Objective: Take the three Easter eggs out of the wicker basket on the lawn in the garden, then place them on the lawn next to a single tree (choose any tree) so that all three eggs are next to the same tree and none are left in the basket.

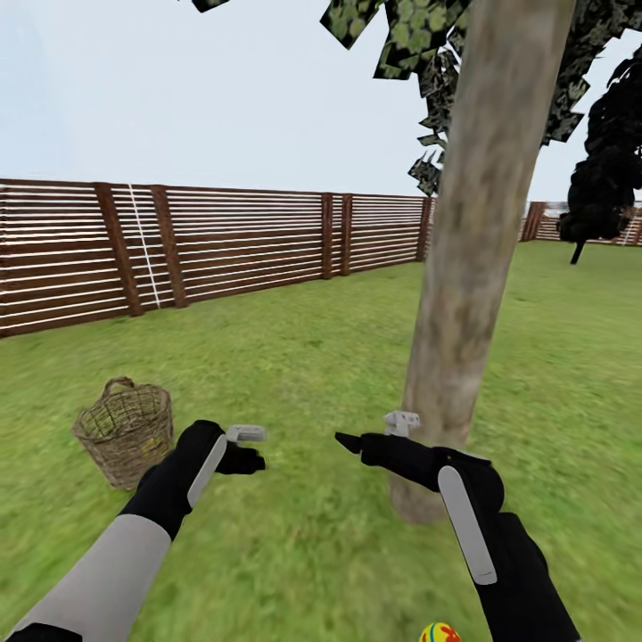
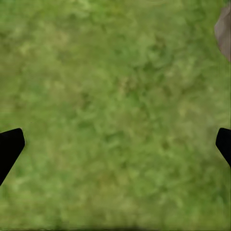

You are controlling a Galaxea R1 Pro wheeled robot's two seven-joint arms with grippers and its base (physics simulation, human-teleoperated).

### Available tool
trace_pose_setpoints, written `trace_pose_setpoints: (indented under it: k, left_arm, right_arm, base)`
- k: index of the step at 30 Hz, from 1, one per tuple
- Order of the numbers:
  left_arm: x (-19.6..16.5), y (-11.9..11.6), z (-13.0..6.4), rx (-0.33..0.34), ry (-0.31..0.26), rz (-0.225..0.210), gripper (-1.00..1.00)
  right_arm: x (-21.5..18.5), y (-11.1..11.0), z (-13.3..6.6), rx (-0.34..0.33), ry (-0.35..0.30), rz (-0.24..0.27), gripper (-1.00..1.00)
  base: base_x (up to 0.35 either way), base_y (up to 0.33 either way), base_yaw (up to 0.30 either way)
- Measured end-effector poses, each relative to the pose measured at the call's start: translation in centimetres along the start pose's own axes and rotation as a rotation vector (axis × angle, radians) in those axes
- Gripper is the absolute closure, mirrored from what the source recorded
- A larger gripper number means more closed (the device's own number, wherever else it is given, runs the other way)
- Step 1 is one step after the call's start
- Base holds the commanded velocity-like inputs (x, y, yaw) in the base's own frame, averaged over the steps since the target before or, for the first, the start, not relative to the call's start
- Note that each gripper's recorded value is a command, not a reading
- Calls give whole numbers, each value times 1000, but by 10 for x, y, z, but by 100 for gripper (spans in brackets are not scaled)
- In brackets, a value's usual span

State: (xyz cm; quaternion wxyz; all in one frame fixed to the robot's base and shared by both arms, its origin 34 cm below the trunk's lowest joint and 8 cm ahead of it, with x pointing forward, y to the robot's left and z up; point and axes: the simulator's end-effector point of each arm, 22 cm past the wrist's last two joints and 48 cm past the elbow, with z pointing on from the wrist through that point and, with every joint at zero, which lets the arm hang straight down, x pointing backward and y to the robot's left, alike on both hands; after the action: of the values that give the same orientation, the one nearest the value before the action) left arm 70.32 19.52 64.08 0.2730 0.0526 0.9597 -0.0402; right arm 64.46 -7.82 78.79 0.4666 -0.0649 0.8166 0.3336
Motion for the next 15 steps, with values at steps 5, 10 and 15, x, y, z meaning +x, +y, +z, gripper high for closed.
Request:
trace_pose_setpoints:
  k: [5, 10, 15]
  left_arm:
    - [-7, 0, -8, 0, 0, 0, -100]
    - [-14, -1, -16, 0, 0, 0, -100]
    - [-21, -1, -23, 0, 0, 0, -100]
  right_arm:
    - [-10, 4, -2, 0, 0, 1, -100]
    - [-19, 9, -4, 0, 0, 1, -100]
    - [-28, 13, -6, 0, 1, 2, -100]
  base:
    - [0, 0, 285]
    - [0, 0, 283]
    - [0, 0, 282]
